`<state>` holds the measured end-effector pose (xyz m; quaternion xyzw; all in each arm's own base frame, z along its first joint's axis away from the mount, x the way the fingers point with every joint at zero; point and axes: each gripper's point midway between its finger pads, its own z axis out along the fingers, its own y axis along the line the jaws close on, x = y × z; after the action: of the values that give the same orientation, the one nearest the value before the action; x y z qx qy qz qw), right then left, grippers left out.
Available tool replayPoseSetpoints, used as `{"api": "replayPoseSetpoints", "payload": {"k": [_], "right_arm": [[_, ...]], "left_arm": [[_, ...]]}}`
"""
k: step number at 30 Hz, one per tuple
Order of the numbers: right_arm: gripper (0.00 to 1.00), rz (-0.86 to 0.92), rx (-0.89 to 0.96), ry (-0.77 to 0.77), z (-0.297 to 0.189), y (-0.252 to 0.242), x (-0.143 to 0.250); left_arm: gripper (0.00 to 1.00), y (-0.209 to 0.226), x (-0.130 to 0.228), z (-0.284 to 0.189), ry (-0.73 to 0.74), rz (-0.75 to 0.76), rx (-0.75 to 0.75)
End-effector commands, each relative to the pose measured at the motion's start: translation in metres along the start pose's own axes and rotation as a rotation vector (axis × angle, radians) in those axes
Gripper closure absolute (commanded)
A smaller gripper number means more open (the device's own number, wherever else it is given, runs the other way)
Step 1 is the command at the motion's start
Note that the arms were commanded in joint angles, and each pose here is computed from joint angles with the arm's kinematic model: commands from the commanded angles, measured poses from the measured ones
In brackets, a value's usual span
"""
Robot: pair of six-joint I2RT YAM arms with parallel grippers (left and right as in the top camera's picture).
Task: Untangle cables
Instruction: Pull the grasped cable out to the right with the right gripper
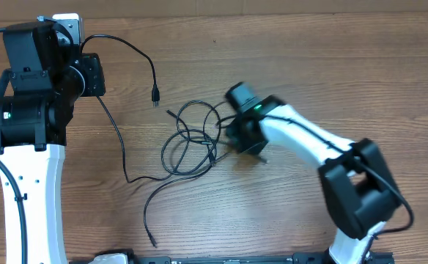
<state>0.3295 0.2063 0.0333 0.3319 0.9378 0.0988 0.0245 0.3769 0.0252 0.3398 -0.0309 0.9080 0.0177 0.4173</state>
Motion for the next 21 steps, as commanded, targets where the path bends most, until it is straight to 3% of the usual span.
{"api": "replayPoseSetpoints", "payload": {"k": [1,12,21], "right_arm": [[0.96,-0.121,-0.092,-0.155,-0.058,0.011,-0.053],[0.96,-0.205,-0.171,-0.443,-0.205,-0.004,-0.154],[0.96,-0.222,-0.197,-0.754,-0.35,-0.011,-0.186]], "left_arm": [[0.96,0.001,0.001,0.003,0.004,-0.008,-0.002],[0.95,0.001,0.013,0.023,0.074,-0.008,-0.002],[0.95,0.001,0.021,0.039,0.121,-0.007,-0.001]]}}
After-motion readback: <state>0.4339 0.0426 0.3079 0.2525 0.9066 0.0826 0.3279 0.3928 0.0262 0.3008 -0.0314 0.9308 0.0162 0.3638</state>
